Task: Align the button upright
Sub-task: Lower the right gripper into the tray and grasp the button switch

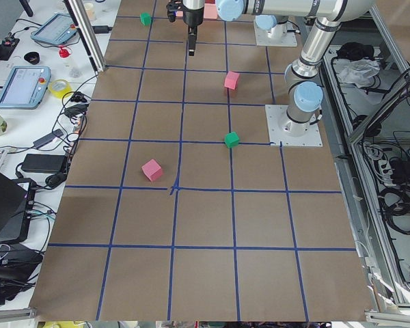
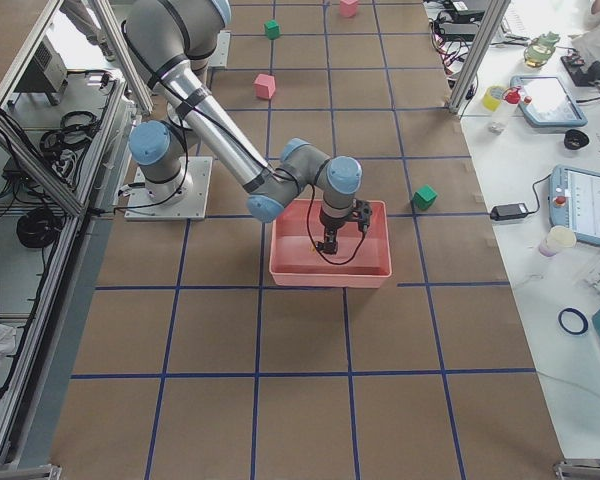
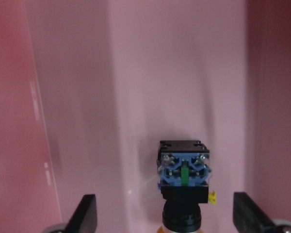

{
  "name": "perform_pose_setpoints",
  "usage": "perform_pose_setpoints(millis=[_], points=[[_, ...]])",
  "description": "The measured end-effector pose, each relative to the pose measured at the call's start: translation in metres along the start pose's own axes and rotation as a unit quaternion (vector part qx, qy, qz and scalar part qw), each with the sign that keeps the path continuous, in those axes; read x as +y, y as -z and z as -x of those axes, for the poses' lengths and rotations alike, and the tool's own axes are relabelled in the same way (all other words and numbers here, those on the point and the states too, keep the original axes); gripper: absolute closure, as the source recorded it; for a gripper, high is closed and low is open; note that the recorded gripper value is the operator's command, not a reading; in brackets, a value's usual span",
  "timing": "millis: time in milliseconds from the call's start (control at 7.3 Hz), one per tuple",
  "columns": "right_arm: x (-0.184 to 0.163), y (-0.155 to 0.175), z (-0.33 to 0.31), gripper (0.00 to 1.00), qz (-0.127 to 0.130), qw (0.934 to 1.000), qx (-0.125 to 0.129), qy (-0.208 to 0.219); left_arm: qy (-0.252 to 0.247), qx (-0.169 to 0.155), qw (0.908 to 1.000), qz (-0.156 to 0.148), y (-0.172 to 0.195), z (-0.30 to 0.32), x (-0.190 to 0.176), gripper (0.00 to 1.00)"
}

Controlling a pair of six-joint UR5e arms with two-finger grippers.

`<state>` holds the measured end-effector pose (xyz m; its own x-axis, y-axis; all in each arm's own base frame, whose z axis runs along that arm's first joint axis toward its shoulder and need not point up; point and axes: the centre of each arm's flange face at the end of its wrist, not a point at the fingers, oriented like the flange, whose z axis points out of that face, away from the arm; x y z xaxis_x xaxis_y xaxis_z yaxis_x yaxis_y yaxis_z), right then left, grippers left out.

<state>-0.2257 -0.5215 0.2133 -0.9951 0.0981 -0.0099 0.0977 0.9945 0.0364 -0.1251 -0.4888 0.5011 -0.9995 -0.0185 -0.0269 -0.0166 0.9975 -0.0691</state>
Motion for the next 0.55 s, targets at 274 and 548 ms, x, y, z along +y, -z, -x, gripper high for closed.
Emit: perform_pose_setpoints(millis=[274,548], points=[[-0.0077,-0.0054,-0.0033,0.02,-0.008,1.0000,-0.002,0.000,0.000,0.000,1.0000,0.000,0.0002,0.0001,-0.0002,0.00],[-0.0130,-0.0106,-0.0063,0.10,-0.016,0.9999,0.002,0.000,0.000,0.000,1.0000,-0.001,0.0015,-0.0001,-0.0004,0.00]])
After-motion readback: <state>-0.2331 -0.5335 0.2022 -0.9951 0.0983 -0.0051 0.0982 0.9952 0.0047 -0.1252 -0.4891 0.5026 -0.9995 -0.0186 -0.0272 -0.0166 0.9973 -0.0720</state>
